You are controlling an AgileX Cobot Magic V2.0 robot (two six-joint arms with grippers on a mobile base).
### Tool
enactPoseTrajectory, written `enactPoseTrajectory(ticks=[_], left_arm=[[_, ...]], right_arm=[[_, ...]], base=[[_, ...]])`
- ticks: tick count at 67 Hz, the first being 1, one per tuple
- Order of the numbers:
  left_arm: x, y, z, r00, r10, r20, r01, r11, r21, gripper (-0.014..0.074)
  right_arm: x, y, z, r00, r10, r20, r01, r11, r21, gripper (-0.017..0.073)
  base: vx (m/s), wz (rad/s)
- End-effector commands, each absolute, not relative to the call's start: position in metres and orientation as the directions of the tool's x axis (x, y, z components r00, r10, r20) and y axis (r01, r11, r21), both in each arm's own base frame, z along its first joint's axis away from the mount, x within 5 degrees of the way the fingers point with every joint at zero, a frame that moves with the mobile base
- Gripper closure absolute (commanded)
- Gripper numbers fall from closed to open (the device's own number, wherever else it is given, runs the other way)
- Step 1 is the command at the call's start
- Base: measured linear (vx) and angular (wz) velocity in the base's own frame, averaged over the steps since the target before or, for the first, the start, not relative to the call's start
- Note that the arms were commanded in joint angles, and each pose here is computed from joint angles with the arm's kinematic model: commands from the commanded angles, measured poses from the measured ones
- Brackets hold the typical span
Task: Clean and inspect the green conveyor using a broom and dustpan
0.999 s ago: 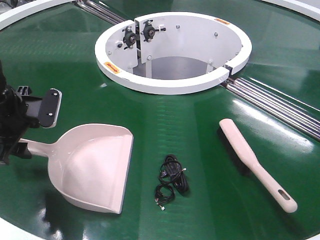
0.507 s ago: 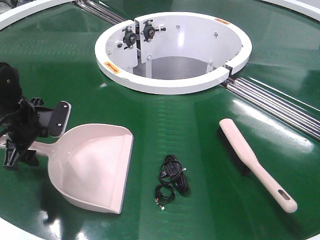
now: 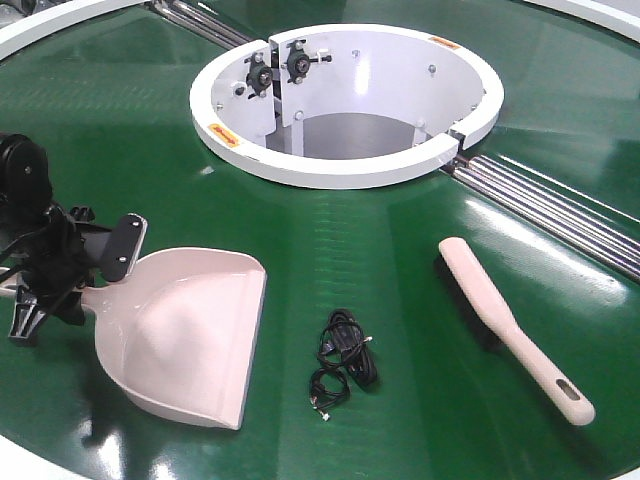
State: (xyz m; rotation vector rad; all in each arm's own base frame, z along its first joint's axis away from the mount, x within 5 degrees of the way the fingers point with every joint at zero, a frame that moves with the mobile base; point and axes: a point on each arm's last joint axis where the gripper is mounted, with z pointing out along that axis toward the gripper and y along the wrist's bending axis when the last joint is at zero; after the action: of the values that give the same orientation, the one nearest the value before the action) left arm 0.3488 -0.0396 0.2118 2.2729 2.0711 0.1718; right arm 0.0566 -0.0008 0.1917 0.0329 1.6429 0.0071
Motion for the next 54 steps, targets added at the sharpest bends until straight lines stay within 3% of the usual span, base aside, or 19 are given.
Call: enactPoseTrajectory(ticks=[1,34,54], left_arm=[[0.346,-0.045,0.245,0.099,0.995,0.028,0.969,-0.103,0.224,0.0603],[0.337,-0.071,0.256,0.093,0.996,0.004,0.964,-0.091,0.25,0.0601],[0.333,-0.077,0.254,0.069,0.997,-0.033,0.977,-0.061,0.205,0.0601]], right_arm=[[0.056,-0.001,0.193,0.004,0.021,-1.0,0.014,1.0,0.022,0.0568],[0.056,-0.001,0.193,0.004,0.021,-1.0,0.014,1.0,0.022,0.0568],[0.056,-0.001,0.193,0.004,0.021,-1.0,0.014,1.0,0.022,0.0568]], base=[[0.0,0.0],[0.0,0.0],[0.0,0.0]])
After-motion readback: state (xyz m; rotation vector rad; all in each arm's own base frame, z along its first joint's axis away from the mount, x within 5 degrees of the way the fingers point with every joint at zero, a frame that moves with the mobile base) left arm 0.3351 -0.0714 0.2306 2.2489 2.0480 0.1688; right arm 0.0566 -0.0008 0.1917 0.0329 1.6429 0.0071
